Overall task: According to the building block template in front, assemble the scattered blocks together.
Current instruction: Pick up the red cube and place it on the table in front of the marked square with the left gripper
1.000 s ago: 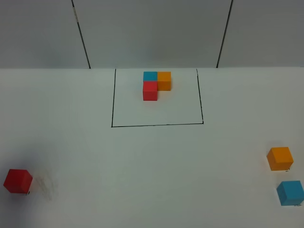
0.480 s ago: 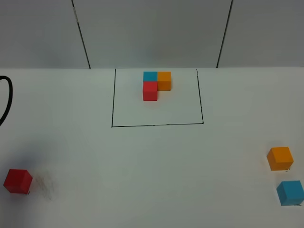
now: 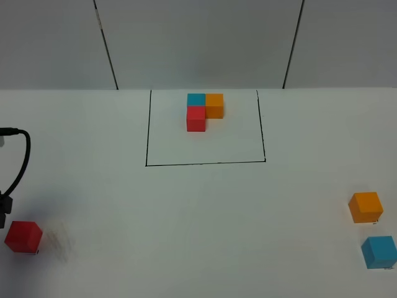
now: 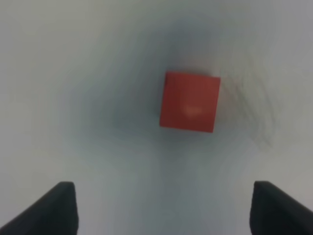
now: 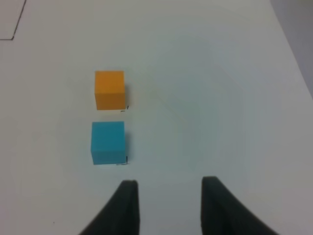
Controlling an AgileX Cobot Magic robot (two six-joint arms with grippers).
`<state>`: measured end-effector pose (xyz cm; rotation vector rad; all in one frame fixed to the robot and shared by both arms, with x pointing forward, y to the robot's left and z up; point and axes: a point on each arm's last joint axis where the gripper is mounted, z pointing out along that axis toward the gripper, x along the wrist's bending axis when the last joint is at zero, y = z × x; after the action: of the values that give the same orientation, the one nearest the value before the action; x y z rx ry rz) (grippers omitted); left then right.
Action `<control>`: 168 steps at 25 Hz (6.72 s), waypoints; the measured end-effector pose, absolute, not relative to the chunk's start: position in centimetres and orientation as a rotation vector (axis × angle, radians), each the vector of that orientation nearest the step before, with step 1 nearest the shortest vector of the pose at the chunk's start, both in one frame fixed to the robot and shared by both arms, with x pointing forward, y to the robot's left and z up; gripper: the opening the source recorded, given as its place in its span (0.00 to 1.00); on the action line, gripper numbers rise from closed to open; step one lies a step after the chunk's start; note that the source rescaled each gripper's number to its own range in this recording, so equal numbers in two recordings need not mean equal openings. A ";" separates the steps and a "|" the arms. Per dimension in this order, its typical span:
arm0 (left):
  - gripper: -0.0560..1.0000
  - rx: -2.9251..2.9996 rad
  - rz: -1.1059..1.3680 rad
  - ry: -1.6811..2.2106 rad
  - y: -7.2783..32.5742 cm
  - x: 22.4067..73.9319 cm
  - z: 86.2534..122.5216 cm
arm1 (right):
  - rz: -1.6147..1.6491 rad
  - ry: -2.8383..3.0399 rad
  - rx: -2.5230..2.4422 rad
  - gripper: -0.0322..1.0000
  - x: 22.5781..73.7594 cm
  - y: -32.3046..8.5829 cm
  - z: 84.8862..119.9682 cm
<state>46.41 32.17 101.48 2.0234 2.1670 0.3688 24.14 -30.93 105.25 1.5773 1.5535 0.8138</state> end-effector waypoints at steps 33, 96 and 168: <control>0.92 2.053 0.371 2.144 32.3 48.6 96.9 | 0.814 1.553 1.577 0.03 24.1 -30.9 105.2; 0.92 2.065 0.224 2.138 31.8 50.8 91.8 | 0.814 1.553 1.577 0.03 24.1 -30.9 105.2; 0.05 2.143 0.125 2.172 32.0 53.0 94.2 | 0.814 1.553 1.577 0.03 24.1 -30.9 105.2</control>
<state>52.96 32.00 94.18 2.1427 2.1717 0.1246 24.14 -30.93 105.25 1.5773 1.5535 0.8138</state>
